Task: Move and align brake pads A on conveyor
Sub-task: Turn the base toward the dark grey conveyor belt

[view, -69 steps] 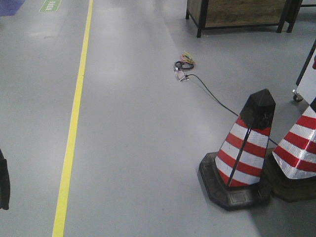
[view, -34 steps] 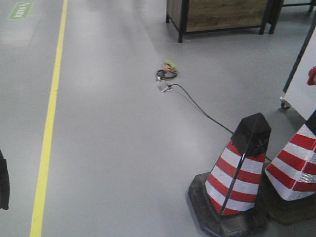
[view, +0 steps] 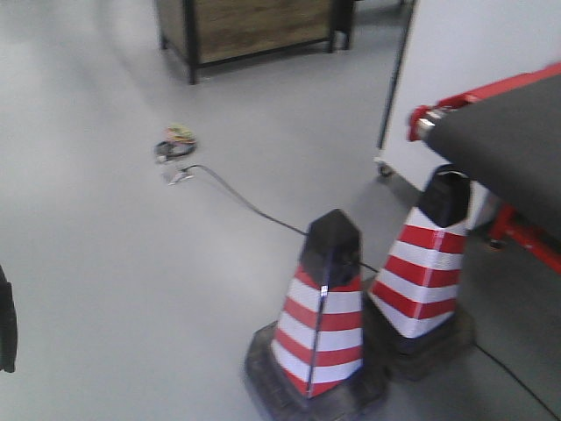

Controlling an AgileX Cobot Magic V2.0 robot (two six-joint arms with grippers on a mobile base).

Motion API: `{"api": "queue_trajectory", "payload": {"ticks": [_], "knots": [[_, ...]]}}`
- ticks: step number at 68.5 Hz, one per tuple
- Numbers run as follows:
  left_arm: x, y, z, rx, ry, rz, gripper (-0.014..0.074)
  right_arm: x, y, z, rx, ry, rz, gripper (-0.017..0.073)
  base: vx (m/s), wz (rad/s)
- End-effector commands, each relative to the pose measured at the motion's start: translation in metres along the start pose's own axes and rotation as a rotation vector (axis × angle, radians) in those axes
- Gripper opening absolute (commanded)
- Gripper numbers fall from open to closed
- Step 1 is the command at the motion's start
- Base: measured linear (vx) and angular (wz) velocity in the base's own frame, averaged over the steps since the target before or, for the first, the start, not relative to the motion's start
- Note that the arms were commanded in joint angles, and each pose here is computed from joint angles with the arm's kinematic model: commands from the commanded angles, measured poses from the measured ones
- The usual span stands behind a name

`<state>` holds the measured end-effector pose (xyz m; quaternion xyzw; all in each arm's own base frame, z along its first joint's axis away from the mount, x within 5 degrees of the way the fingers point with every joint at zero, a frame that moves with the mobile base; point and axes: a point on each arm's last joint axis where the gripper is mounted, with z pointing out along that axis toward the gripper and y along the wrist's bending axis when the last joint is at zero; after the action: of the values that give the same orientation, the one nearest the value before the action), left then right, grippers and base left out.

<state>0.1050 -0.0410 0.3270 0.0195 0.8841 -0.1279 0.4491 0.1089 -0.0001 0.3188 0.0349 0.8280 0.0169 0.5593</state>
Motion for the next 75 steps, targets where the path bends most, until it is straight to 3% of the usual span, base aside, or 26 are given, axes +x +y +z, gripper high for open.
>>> {"api": "queue_trajectory", "payload": {"ticks": [1, 75], "knots": [[-0.0134, -0.0054, -0.0063, 0.050, -0.099, 0.005, 0.0062, -0.0167, 0.0013, -0.0044, -0.010, -0.116, -0.009, 0.0033, 0.18, -0.71], [-0.0135, -0.0055, -0.0064, 0.051, -0.100, 0.005, 0.0062, -0.0169, 0.0013, -0.0044, -0.010, -0.117, -0.009, 0.0033, 0.18, -0.69]]}}
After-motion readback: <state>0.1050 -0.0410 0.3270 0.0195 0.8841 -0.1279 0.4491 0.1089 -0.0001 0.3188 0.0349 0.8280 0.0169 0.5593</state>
